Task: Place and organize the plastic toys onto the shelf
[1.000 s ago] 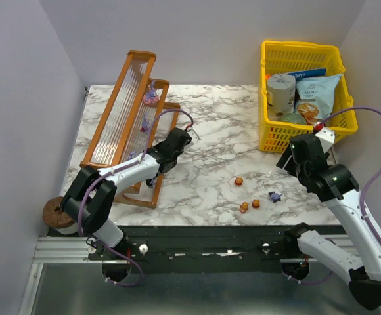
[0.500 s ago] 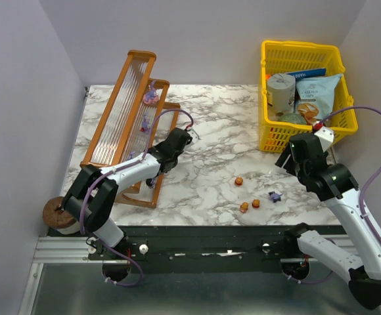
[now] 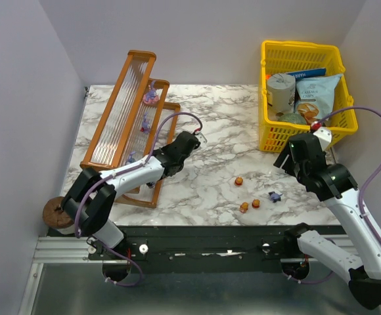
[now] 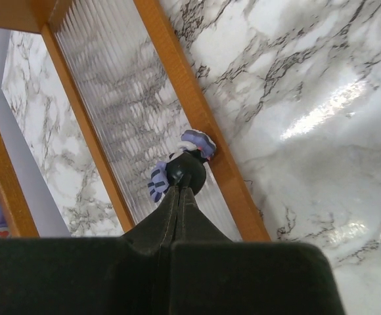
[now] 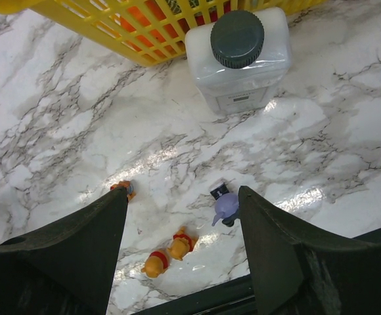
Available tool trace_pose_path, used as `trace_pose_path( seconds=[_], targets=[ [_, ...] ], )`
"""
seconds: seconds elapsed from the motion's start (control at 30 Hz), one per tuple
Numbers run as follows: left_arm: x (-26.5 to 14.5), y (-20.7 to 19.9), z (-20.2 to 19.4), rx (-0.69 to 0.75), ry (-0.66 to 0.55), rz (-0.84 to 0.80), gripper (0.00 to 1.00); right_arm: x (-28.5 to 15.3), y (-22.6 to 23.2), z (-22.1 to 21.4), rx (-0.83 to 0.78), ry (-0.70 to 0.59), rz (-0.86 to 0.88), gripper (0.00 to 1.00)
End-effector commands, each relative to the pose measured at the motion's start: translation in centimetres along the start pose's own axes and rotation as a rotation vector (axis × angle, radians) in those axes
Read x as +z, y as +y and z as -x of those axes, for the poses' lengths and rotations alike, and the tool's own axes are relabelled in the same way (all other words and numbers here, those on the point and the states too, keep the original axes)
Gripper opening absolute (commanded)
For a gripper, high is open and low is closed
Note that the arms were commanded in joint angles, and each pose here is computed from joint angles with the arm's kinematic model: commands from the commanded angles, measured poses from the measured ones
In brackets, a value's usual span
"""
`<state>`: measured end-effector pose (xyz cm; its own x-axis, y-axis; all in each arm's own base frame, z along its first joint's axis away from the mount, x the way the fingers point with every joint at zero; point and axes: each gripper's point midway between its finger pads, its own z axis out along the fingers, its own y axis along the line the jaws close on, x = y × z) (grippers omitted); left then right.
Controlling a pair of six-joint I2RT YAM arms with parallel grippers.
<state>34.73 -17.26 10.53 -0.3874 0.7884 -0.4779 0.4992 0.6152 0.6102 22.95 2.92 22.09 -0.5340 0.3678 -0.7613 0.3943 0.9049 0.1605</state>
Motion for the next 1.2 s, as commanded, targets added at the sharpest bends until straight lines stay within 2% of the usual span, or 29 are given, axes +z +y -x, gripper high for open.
trace_pose_path(
  seconds=[0.0, 0.17, 0.3, 0.47, 0.63, 0.77, 0.97, 1.17],
  targets=[
    [-2.9, 1.3, 2.9, -0.027, -0.078, 0.028, 0.0, 0.2, 0.4, -0.1, 0.02, 0.004, 0.02, 0.76],
    [-5.0, -0.5, 4.5, 0.027, -0.126, -0.023, 0.0, 0.1, 2.1, -0.8, -0.006, 0.04, 0.117, 0.76],
    [-6.7, -4.9, 5.4, 0.105, -0.173, -0.117, 0.0, 0.0, 4.8, -2.2, -0.076, 0.123, 0.261, 0.76],
    [-7.9, -9.9, 5.8, 0.048, -0.229, -0.258, 0.03, 0.3, 6.4, -3.5, -0.085, 0.194, 0.323, 0.77],
    [-9.3, -13.7, 7.5, -0.122, -0.303, -0.387, 0.11, 0.8, 7.2, -4.2, -0.09, 0.225, 0.35, 0.77],
    [-9.6, -15.7, 7.6, -0.137, -0.333, -0.387, 0.16, 1.5, 7.8, -4.9, -0.1, 0.255, 0.366, 0.77],
    [-9.2, -16.9, 6.4, -0.14, -0.306, -0.386, 0.26, 2.0, 9.4, -6.3, -0.111, 0.326, 0.426, 0.77],
    [-10.5, -16.2, 6.1, -0.235, -0.297, -0.395, 0.45, 1.9, 11.0, -7.7, -0.142, 0.372, 0.512, 0.76]
  ],
)
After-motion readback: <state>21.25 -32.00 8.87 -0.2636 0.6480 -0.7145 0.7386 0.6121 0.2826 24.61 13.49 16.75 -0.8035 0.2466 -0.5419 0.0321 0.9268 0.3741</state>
